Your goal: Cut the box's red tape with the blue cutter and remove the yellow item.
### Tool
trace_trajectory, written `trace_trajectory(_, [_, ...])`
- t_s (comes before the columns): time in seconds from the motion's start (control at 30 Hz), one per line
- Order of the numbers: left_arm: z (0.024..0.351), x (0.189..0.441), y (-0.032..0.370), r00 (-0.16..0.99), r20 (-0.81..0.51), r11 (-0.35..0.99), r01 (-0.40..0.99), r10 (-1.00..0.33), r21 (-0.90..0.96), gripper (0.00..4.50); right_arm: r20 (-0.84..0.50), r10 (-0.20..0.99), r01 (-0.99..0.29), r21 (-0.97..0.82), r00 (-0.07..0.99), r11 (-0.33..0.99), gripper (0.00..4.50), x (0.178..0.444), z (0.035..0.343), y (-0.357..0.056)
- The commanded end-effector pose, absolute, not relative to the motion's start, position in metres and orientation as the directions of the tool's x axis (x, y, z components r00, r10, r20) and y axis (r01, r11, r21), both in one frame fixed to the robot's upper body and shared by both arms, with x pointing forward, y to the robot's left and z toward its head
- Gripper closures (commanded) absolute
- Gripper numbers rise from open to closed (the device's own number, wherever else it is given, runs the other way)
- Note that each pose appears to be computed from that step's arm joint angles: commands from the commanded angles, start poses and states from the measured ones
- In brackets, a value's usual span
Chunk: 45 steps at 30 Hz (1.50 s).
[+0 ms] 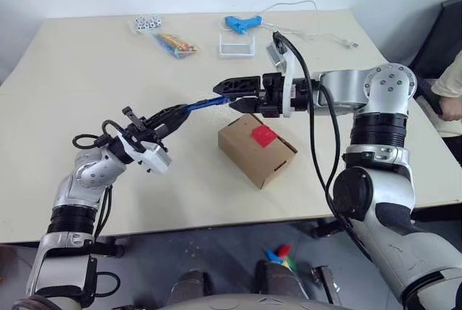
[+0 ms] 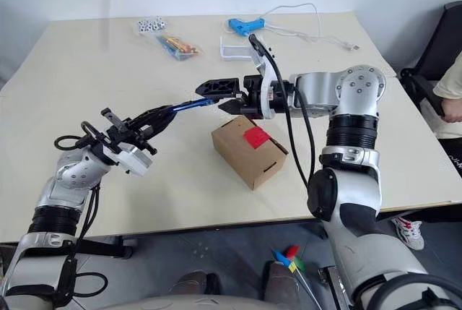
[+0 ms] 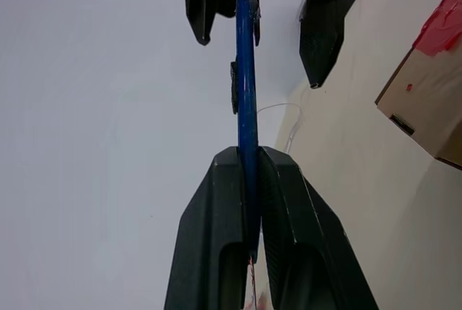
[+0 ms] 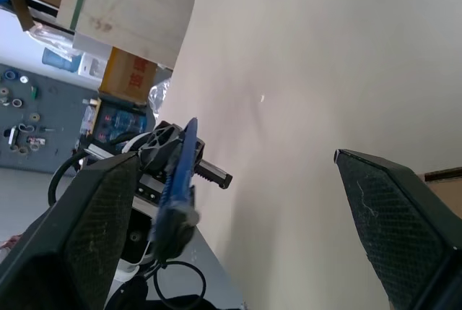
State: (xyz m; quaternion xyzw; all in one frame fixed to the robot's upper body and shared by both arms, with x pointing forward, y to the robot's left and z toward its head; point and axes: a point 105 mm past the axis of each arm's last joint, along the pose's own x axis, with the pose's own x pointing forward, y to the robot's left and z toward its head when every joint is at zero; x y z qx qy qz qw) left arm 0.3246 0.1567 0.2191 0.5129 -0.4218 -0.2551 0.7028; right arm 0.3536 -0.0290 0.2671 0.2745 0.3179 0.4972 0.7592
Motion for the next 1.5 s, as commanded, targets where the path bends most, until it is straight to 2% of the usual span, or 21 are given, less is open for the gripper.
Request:
trace_trajectory(0.03, [0.232,0.322,0.153,0.484,0.361,0.348,-0.119,-0.798,0.93,4.2,-0.186,0.941,-0.63,0.703,0.283,0.328,0.0,0.349,0.284,-0.025])
trace_trajectory(0.97, [0.235,0.323,0.149,0.473,0.345,0.33,-0.117,-0.811,0.937,4.2,-0.168,0.952,-0.691,0.657,0.256,0.302,0.0,0.34,0.289,-0.022])
trace_trajectory(1.07, [0.235,0.324,0.149,0.474,0.344,0.33,-0.116,-0.81,0.937,4.2,-0.169,0.953,-0.701,0.647,0.252,0.301,0.59,0.339,0.289,-0.021])
trace_trajectory(1.4, [0.236,0.325,0.148,0.474,0.348,0.331,-0.121,-0.809,0.936,4.2,-0.191,0.942,-0.684,0.65,0.275,0.331,4.01,0.343,0.283,-0.025])
trace_trajectory(1.43, [0.236,0.325,0.147,0.474,0.347,0.33,-0.122,-0.809,0.936,4.2,-0.191,0.943,-0.686,0.648,0.273,0.33,4.19,0.342,0.284,-0.025])
trace_trajectory(1.5, [0.235,0.326,0.148,0.481,0.347,0.332,-0.118,-0.806,0.936,4.2,-0.189,0.944,-0.691,0.645,0.271,0.327,4.19,0.342,0.285,-0.025])
